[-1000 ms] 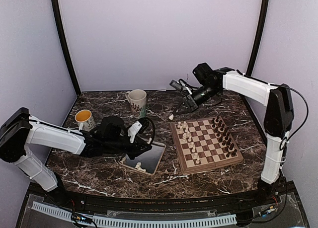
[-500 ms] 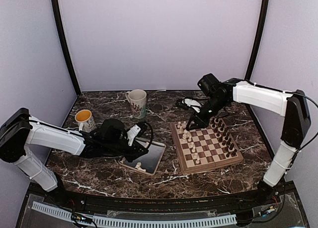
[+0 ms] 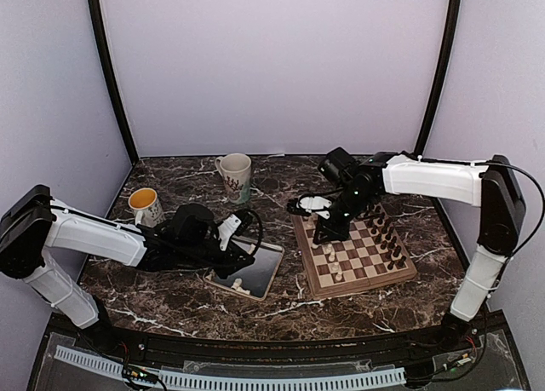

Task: Set up the chess pieces on the board
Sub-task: Place the king on e1.

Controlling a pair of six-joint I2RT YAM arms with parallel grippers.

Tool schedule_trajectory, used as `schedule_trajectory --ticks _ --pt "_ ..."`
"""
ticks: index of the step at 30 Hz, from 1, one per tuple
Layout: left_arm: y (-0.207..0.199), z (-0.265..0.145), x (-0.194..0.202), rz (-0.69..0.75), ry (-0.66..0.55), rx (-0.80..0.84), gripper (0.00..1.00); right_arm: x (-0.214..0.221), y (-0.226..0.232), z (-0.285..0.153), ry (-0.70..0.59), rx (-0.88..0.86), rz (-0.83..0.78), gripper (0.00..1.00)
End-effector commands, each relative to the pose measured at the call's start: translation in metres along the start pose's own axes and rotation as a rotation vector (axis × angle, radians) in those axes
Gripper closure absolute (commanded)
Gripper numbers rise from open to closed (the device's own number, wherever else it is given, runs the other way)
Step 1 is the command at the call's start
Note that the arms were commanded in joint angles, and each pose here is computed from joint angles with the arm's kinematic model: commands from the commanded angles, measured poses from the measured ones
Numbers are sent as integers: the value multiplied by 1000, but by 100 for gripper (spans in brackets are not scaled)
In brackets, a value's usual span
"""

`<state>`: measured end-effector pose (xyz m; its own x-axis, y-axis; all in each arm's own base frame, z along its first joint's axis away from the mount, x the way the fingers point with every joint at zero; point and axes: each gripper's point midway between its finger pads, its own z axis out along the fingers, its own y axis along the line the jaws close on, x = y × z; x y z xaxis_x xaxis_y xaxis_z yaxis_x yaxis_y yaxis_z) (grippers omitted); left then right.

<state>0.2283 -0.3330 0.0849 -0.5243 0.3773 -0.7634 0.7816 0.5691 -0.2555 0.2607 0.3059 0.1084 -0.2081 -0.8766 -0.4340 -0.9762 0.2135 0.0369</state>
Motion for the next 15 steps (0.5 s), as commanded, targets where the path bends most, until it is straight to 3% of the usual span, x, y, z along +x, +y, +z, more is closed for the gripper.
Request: schedule_trajectory --ticks 1,15 --pt "-3 0 -2 -9 -2 16 87 4 -7 12 26 35 -17 91" --pt "-3 3 -2 -10 2 21 86 17 -7 30 73 28 -25 90"
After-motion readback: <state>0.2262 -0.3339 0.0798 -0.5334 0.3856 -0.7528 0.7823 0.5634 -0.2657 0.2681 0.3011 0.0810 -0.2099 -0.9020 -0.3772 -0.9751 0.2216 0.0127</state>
